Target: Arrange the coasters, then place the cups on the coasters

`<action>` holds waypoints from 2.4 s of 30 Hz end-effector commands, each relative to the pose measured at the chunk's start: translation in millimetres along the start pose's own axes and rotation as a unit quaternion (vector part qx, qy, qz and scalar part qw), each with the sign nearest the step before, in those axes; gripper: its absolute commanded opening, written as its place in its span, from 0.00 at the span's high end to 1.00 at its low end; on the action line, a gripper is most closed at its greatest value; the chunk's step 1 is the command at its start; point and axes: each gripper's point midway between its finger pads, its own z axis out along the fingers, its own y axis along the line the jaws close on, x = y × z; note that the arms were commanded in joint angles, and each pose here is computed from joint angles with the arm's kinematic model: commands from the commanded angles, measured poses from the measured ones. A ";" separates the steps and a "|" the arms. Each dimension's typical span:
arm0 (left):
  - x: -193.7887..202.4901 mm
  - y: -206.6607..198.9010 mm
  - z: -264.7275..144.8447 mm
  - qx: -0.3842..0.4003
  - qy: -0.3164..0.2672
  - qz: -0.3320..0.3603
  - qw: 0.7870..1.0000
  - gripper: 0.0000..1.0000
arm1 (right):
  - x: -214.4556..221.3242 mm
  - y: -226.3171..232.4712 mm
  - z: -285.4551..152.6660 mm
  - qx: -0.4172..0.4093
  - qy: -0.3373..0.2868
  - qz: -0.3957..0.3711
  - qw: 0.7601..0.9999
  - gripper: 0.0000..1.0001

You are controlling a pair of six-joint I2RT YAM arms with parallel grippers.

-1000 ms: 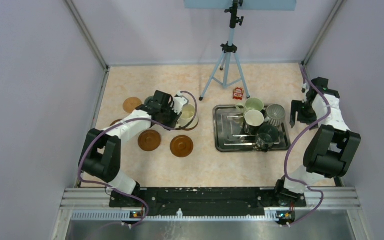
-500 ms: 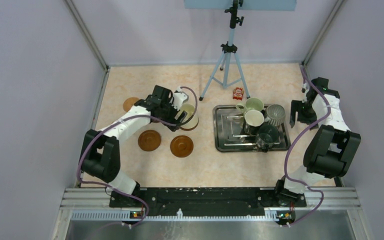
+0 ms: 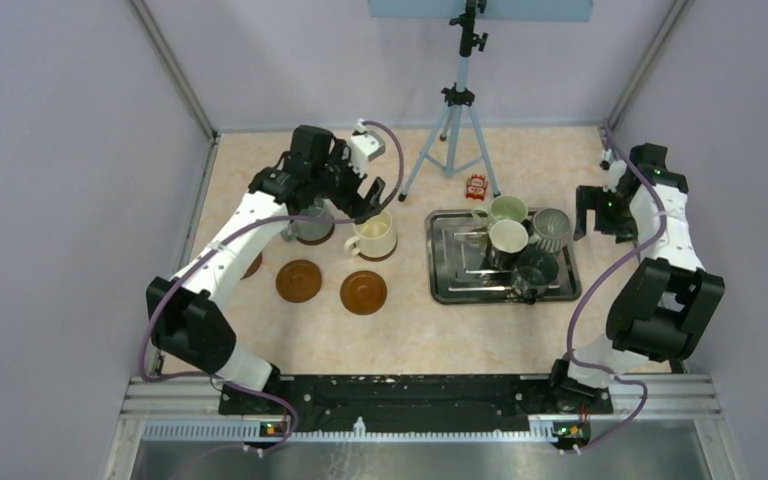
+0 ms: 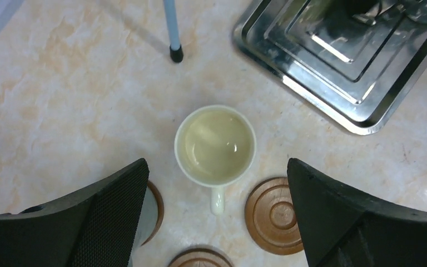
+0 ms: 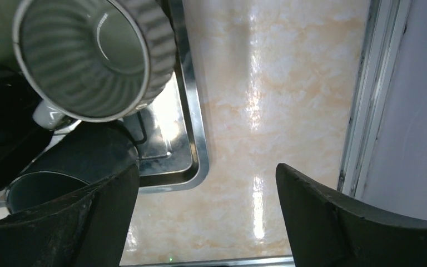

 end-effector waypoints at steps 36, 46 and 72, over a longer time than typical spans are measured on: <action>-35.6 -115.0 276.6 0.218 -0.059 0.302 0.926 0.12 | -27.3 13.8 -46.5 -0.078 -0.067 0.002 0.995 0.08; -38.4 -139.6 278.6 0.239 -0.072 0.314 0.916 0.31 | -29.7 14.4 -46.8 -0.083 -0.066 0.004 0.994 0.09; -35.5 -134.1 243.8 0.208 -0.046 0.239 0.947 0.92 | -36.0 13.8 -42.7 -0.087 -0.068 0.004 0.994 0.09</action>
